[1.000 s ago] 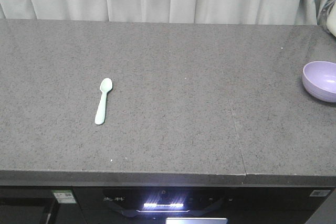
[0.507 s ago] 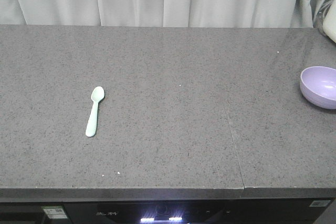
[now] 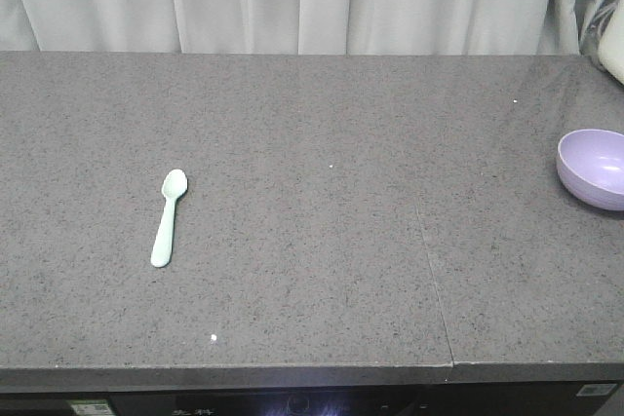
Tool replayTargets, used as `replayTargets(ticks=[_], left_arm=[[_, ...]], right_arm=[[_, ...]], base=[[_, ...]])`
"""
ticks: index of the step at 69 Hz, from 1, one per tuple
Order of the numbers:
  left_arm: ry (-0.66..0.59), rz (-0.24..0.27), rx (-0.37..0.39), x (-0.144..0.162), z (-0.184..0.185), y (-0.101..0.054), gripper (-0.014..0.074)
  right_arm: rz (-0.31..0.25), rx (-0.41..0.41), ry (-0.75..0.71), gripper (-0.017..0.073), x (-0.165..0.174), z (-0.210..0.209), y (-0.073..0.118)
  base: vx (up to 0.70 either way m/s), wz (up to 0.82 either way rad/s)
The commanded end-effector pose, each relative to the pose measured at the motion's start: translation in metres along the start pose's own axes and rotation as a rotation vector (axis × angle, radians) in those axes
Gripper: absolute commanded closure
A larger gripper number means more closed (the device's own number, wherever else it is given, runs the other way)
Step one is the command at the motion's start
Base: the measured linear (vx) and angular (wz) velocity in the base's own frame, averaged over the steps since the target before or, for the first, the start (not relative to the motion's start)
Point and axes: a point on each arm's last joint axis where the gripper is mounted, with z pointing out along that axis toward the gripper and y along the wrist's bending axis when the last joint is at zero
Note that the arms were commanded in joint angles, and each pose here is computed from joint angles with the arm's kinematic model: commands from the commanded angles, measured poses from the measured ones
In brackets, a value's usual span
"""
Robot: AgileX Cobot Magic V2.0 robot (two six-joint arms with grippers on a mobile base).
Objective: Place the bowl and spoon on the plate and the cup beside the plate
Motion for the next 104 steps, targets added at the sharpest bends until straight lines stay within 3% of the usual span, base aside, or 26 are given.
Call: replayTargets(ticks=[1,104], left_arm=[[-0.106,-0.007,0.02,-0.0156,-0.0027,-0.0022,0.0601],[-0.106,-0.007,0.02,-0.0156,-0.0027,-0.0022,0.0601]], right_arm=[[-0.013,0.011,-0.089,0.0564,-0.0067,-0.0012,-0.0008],[-0.013,0.011,-0.089,0.0564,-0.0067,-0.0012,-0.0008]], base=[[0.03,-0.01],[0.01,-0.01]])
